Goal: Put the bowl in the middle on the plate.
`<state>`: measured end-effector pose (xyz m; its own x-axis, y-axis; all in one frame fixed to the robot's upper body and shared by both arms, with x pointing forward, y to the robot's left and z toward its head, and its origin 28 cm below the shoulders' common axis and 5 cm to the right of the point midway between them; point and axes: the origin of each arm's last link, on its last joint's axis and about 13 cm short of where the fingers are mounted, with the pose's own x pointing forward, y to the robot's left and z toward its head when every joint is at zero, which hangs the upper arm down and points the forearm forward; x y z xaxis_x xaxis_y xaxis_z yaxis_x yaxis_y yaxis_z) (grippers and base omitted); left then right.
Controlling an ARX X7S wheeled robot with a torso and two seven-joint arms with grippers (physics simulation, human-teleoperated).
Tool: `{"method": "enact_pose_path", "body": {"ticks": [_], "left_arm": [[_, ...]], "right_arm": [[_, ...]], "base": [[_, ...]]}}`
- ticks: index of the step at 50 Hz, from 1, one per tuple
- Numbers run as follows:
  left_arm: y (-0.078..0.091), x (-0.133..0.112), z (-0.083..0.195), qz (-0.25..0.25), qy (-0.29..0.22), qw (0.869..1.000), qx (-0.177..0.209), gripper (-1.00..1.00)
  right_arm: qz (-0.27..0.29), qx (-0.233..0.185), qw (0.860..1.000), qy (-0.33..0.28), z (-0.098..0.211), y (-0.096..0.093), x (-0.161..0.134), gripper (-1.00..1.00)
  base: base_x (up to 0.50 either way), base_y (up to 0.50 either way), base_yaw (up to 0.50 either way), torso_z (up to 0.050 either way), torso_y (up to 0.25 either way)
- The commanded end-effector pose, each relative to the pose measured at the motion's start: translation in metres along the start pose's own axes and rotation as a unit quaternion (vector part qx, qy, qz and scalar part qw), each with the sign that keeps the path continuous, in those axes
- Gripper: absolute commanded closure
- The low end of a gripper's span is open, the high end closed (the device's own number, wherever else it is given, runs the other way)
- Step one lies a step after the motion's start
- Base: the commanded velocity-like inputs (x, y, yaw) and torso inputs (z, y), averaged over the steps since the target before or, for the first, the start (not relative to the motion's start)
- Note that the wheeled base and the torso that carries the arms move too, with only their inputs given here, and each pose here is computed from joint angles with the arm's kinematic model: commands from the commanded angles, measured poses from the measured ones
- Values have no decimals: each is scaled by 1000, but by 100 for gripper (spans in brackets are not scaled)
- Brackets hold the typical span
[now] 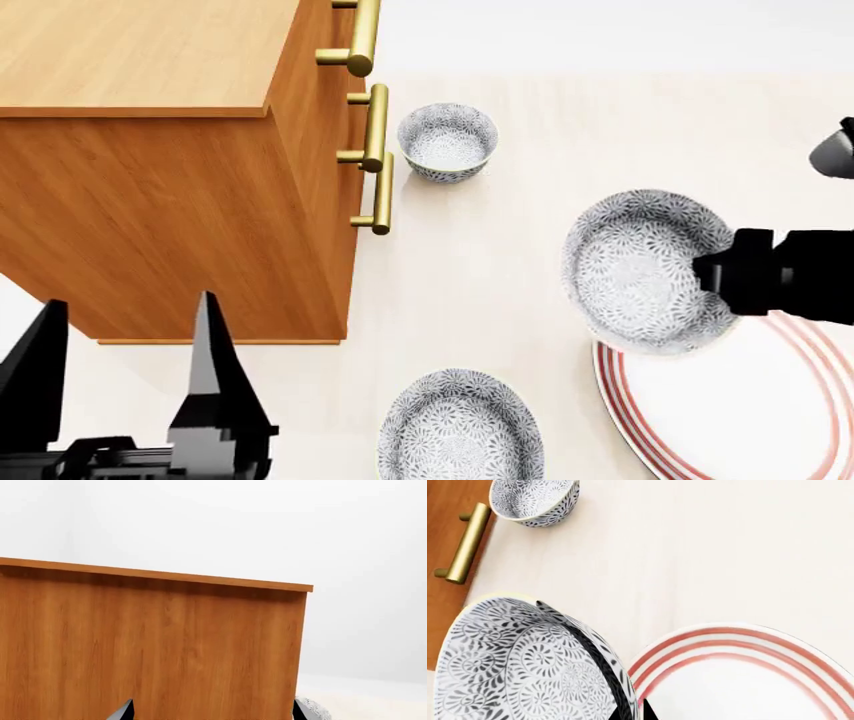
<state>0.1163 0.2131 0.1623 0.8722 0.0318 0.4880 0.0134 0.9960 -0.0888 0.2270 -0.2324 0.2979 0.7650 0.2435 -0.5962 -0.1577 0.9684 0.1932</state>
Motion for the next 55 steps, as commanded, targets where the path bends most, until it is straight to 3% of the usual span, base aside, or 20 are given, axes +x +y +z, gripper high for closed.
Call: {"method": "enact_pose_path", "body": {"ticks": [1,35,55], "left_arm": [[0,2,-3,3,5,1000,2,-100],[-1,1,-5,-1,9,1000,3,-100],[-2,1,-5,-1,9,1000,4,-100]], "right_arm": [[-16,27,999,-17,-13,-15,-22,100],[-62,80,994,-33,-41,-41,-42,100],[-92,112,988,-46,-41,-56,-41,100]], "base": [[0,0,0,0,0],[0,0,0,0,0],[0,0,0,0,1]]}}
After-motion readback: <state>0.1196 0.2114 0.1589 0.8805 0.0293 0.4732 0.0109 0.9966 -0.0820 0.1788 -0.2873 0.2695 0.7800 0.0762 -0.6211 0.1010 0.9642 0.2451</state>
